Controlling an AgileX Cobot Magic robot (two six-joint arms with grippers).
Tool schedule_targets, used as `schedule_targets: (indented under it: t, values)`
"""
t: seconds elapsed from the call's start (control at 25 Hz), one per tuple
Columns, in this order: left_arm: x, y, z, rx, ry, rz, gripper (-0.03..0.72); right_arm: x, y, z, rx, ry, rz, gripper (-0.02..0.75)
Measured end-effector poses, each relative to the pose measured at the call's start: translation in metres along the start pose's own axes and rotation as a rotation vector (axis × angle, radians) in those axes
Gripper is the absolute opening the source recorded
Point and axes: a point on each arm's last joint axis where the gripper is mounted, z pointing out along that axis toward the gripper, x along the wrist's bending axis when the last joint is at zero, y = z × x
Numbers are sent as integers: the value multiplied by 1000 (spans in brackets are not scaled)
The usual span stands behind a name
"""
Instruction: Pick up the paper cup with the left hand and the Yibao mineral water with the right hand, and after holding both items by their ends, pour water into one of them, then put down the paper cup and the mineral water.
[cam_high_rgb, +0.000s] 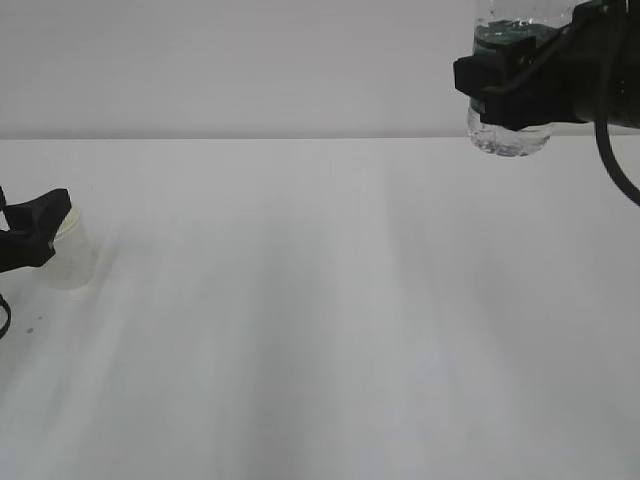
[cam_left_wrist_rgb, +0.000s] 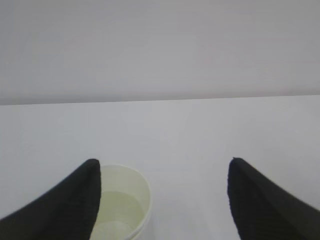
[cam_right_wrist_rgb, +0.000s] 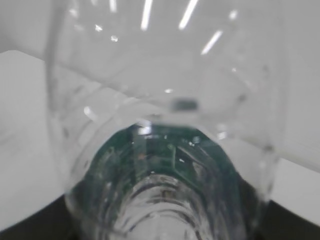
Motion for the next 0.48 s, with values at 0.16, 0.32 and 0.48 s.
schedule_targets:
  t: [0.16, 0.32, 0.48]
  values:
    - [0, -1, 0, 6, -4, -11, 557, 0, 0, 0, 4, -4, -2, 407]
    - [-1, -1, 0, 6, -6, -15, 556, -3, -1, 0, 8, -13, 1, 407]
    - [-1, -1, 0, 7, -7, -15, 555, -16, -2, -2, 1, -57, 50, 407]
